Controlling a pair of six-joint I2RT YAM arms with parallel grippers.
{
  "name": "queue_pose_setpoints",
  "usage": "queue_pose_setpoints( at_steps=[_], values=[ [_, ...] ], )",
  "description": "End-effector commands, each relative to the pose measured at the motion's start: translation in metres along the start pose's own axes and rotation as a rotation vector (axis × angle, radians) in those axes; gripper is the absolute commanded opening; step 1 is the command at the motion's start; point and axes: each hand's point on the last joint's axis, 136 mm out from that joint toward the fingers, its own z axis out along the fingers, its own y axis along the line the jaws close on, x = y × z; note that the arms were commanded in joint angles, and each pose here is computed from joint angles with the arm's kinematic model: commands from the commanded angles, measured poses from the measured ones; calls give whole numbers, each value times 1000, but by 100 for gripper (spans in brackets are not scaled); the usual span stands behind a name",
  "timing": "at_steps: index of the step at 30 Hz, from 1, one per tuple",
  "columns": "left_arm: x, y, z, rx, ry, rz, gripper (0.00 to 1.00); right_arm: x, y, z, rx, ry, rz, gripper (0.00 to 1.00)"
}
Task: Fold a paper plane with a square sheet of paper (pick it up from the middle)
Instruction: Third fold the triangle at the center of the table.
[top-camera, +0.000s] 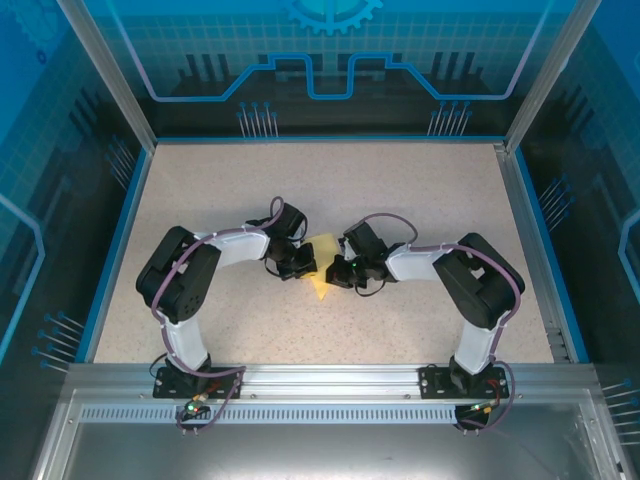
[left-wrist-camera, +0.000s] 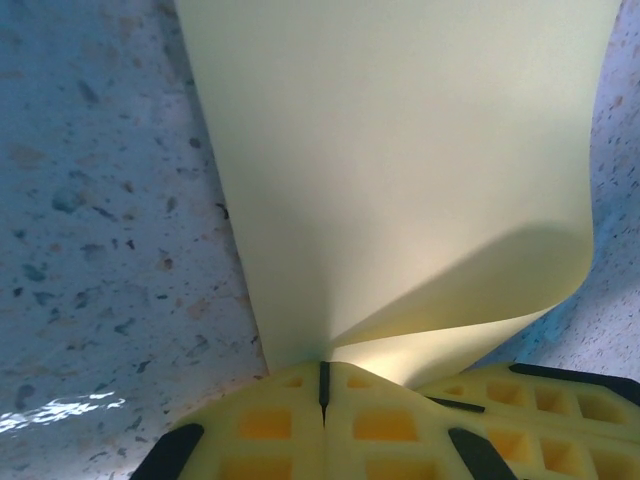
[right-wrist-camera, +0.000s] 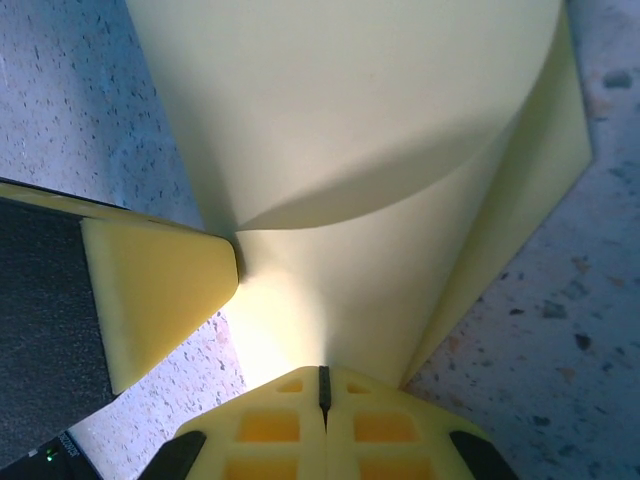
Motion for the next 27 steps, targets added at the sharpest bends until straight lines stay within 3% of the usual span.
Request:
queue_pose_setpoints(
  at_steps=[1, 5, 14, 27],
  values=[
    [5, 17, 8, -79, 24, 0, 5, -8, 6, -10, -19, -12, -2, 0],
    [5, 20, 8, -89, 25, -3, 5, -21, 15, -19, -36, -43, -32, 0],
    [7, 23, 8, -104, 32, -7, 5, -29, -5, -6, -4, -22, 8, 0],
    [6, 23, 7, -115, 32, -5, 5, -56, -27, -20, 39, -87, 61, 0]
  ],
)
